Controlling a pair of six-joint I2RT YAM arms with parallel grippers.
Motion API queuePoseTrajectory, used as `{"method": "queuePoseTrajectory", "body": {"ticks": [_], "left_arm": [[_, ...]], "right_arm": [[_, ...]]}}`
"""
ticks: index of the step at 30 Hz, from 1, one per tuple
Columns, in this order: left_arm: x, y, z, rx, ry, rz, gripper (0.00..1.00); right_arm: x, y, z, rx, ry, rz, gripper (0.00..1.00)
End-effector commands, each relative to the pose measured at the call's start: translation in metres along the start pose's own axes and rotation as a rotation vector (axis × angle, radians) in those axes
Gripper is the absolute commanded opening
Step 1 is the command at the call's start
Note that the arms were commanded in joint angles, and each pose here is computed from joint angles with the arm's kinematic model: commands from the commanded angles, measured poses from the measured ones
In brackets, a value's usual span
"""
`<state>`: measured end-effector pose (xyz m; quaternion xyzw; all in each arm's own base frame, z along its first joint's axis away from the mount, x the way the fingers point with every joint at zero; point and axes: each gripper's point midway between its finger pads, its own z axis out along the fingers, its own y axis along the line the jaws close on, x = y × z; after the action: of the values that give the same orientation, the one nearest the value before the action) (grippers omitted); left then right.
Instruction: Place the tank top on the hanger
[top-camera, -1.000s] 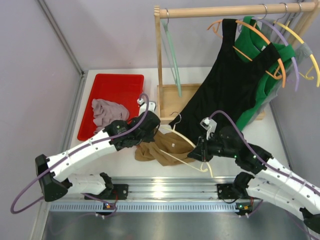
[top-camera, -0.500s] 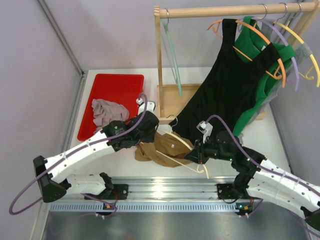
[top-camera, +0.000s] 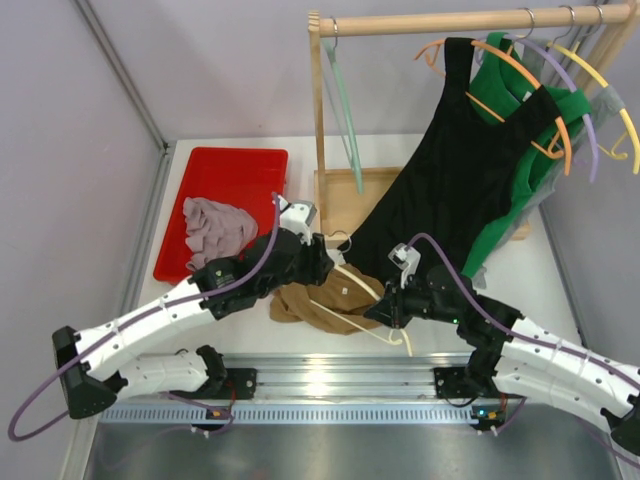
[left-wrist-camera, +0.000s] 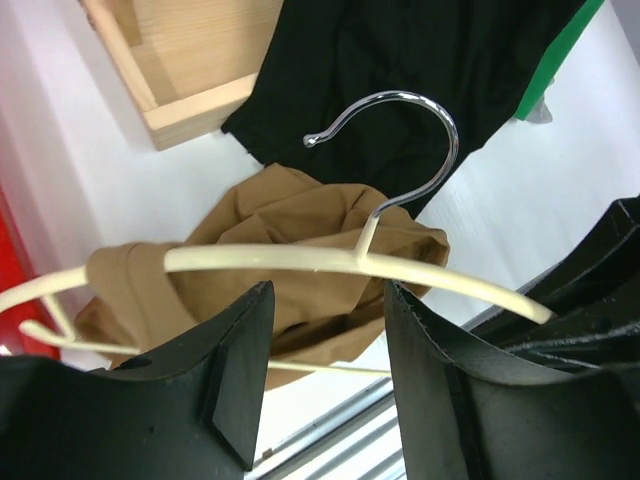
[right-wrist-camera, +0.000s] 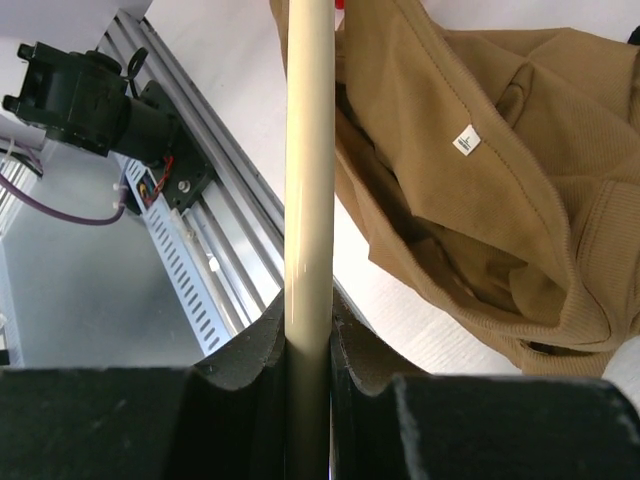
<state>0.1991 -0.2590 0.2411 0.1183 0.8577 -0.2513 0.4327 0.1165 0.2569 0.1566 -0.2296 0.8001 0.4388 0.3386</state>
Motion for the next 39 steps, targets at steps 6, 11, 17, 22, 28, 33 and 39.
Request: {"method": "queuePoseTrajectory", "body": {"ticks": [6,11,17,22,28,33,39], "left_arm": [[-0.027,-0.032,0.033,0.130,-0.177,0.017,0.55],[-0.012,-0.028,0.051,0.099,-0.131,0.043,0.54],[-0.005,-0.025,0.057,0.101,-0.137,0.057,0.52],[0.000,-0.026,0.061,0.120,-0.145,0.065,0.50],[0.004,-0.028,0.066,0.133,-0.138,0.073,0.34],[0.003,-0.030,0.065,0.143,-0.144,0.085,0.01],[-0.002,-0.028,0.058,0.145,-0.166,0.120,0.00]], "right_arm": [[-0.025,0.017,0.001,-0.054,-0.101,-0.073,0.00],[-0.026,0.017,0.000,-0.048,-0.104,-0.077,0.00],[-0.027,0.018,0.000,-0.046,-0.109,-0.088,0.00],[-0.026,0.018,0.003,-0.046,-0.104,-0.091,0.00],[-0.026,0.017,0.004,-0.036,-0.102,-0.097,0.00],[-0.025,0.014,0.004,-0.010,-0.092,-0.094,0.00],[-0.031,-0.009,-0.007,0.177,-0.085,-0.014,0.38]]}}
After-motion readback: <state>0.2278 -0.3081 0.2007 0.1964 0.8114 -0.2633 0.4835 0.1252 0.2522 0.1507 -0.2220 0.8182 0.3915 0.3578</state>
